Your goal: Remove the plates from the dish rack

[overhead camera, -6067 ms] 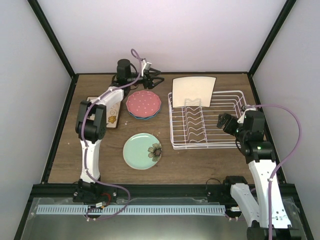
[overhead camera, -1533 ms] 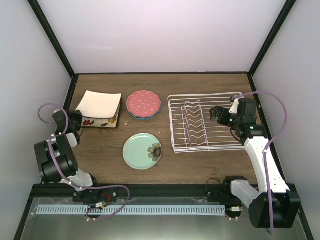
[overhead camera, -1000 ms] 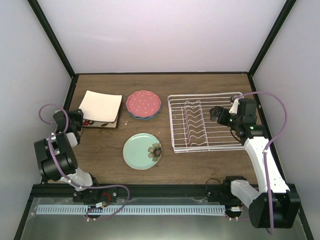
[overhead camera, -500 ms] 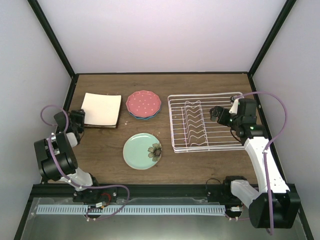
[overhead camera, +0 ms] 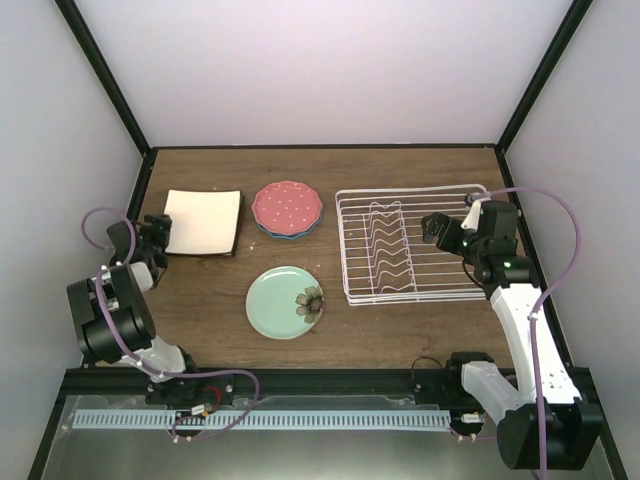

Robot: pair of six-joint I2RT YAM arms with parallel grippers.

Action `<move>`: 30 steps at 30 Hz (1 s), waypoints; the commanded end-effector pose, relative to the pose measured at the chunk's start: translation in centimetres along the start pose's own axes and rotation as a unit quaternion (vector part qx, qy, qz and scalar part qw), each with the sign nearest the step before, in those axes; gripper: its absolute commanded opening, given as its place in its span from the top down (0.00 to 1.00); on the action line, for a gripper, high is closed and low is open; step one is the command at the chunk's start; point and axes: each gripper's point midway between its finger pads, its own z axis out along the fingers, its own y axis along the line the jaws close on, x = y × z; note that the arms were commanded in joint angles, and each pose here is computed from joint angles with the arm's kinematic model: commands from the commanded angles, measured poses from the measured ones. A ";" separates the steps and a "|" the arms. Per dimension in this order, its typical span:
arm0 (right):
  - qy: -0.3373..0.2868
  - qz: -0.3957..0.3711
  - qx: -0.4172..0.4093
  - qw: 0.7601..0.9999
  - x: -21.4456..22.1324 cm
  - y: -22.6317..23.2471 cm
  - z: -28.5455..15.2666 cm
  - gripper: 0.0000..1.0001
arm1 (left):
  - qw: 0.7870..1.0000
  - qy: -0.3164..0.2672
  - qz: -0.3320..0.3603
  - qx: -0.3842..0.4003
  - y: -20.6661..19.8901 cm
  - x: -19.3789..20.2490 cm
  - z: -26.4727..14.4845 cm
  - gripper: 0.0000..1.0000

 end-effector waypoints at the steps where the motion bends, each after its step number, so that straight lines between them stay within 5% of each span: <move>1: -0.001 0.005 -0.004 1.000 0.4 0.2 -0.4 0.00 | 0.999 0.008 0.015 -0.032 0.7 -0.4 0.5 0.00; 21: -0.015 0.023 0.000 1.000 0.7 0.0 -1.0 0.00 | 0.988 0.045 0.035 -0.143 4.4 0.1 0.3 0.00; 30: -0.016 0.031 0.004 0.999 1.0 -0.2 -1.4 0.00 | 0.966 0.018 0.047 -0.253 6.5 -1.9 -1.1 0.00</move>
